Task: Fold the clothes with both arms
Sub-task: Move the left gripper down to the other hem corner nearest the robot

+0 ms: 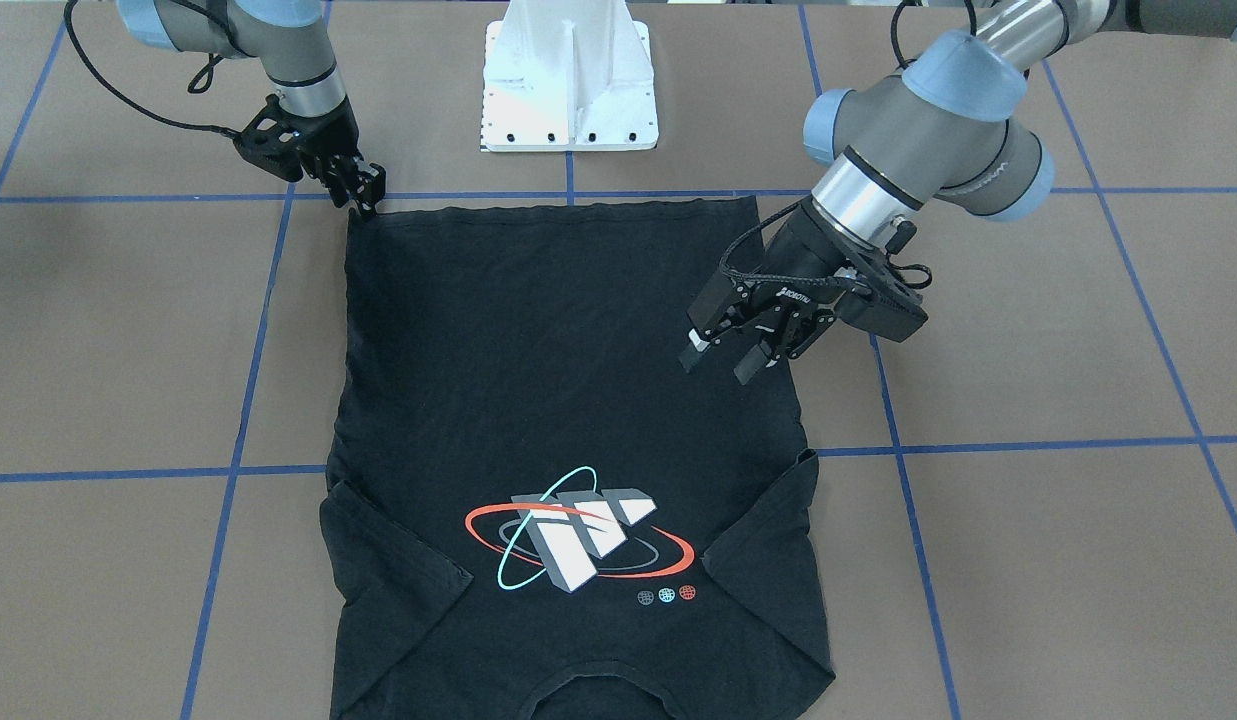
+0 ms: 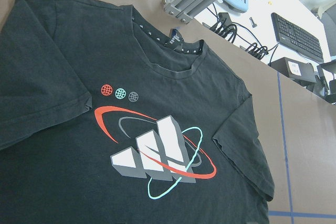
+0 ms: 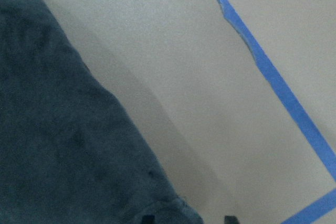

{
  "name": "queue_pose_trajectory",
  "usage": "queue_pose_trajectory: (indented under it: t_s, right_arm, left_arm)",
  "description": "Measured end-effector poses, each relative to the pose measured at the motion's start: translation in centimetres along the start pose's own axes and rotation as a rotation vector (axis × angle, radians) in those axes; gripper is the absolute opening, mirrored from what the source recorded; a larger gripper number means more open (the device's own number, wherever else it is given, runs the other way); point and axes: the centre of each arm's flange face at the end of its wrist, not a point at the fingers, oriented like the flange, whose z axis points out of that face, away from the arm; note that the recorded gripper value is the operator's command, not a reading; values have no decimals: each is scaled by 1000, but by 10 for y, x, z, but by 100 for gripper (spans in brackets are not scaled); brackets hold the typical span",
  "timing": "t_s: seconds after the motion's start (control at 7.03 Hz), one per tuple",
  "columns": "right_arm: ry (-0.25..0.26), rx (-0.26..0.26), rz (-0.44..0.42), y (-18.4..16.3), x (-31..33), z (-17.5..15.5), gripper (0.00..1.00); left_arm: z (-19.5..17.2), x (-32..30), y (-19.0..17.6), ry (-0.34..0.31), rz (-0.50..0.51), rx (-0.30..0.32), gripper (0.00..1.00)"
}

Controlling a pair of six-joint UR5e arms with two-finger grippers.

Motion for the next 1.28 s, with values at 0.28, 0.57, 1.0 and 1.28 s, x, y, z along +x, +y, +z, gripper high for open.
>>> queue_pose_trajectory:
  t_s: [0.28, 0.57, 1.0, 1.28]
  right_arm:
    - [-10, 13, 0, -2, -2, -1, 0]
    - [-27, 14, 5, -4, -5, -10, 0]
    - [-53, -3, 11, -4, -5, -30, 0]
    - [-46, -30, -5, 5, 5, -40, 0]
  left_arm:
    - [1, 0, 0, -1, 1, 7, 80]
    - [-1, 3, 3, 3, -1, 4, 80]
    - [-31, 10, 84, -110, -18, -72, 99]
    - [-69, -28, 150, -201, -6, -112, 99]
